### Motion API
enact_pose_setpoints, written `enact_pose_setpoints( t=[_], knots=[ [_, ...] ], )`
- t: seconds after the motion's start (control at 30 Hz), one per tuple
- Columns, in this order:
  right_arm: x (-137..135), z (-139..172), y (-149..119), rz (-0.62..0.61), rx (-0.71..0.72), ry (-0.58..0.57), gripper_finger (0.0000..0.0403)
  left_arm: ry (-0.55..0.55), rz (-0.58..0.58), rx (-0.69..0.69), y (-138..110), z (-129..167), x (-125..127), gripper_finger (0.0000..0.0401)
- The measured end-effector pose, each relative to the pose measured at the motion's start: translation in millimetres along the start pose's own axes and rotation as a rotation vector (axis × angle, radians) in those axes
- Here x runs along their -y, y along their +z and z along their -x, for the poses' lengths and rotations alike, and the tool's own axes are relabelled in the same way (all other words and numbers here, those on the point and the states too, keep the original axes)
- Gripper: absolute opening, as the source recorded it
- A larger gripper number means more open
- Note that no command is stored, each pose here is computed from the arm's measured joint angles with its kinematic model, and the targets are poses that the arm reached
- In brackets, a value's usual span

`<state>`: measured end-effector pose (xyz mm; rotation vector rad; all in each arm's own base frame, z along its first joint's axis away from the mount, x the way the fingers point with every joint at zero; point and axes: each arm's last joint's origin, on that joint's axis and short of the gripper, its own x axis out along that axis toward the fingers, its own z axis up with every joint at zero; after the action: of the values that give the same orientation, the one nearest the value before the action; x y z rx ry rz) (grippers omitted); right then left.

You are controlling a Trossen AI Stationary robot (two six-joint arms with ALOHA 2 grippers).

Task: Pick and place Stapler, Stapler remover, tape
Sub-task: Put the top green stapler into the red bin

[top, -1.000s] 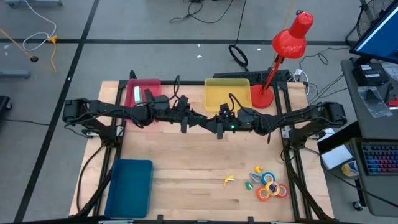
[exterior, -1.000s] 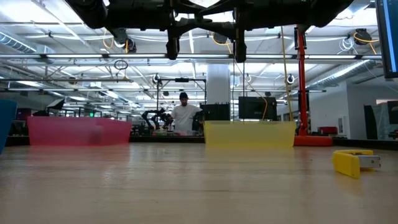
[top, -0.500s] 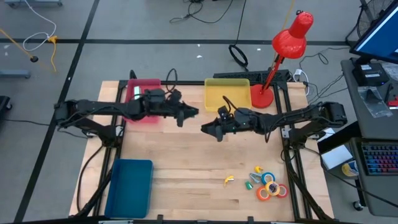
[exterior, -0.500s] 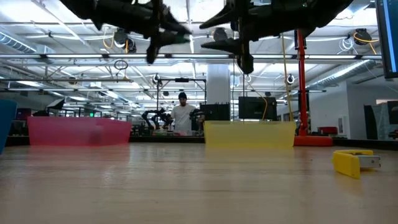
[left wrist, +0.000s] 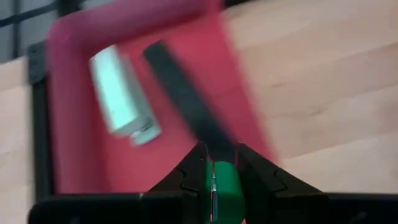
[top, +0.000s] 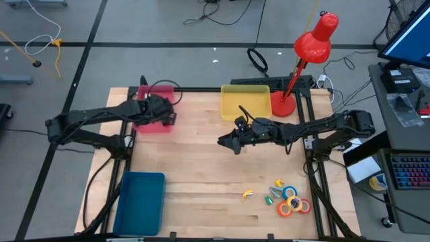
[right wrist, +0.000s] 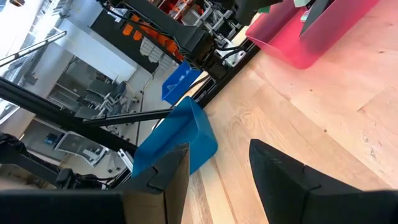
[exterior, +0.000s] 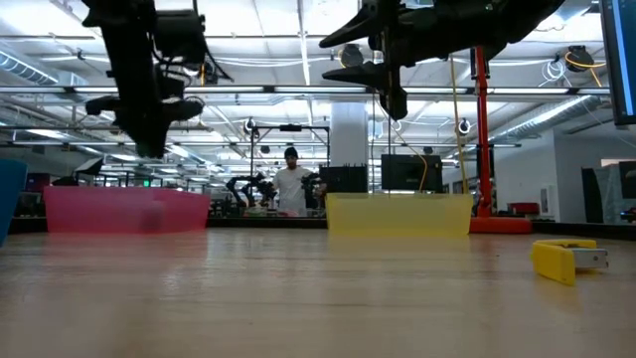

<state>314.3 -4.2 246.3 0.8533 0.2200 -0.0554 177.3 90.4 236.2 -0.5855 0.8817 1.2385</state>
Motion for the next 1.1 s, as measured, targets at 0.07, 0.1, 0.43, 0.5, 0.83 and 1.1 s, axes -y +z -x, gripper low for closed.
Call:
enact_pose_setpoints(
  t=[0.07,0.1,0.43,0.5,0.83,1.1],
  knots=[
    [0.1,0.0,0.0,0.0,0.0,-0.001,0.0161,0.031,-0.012,-0.021,-1.8,-5.9,-4.5,0.0061],
    [0.1,0.0,0.1,-0.001,0.0,-0.001,0.0161,0.044,-0.021,-0.028,-3.0,-10.0,-6.4,0.0061],
    [0.2,0.0,0.1,-0.002,0.002,-0.003,0.016,0.136,-0.039,-0.2,-33.2,-58.1,-30.1,0.0061],
    [0.2,0.0,0.1,-0.003,0.002,-0.003,0.016,0.141,-0.029,-0.205,-34.6,-61.4,-32.6,0.0061],
    [0.4,-0.1,-0.1,-0.003,0.002,-0.004,0.016,0.137,-0.016,-0.242,-37.7,-70.5,-41.2,0.0094],
    [0.5,-0.1,-0.1,-0.003,0.002,-0.004,0.0161,0.136,-0.01,-0.239,-37.3,-70.9,-41.5,0.0176]
  ],
)
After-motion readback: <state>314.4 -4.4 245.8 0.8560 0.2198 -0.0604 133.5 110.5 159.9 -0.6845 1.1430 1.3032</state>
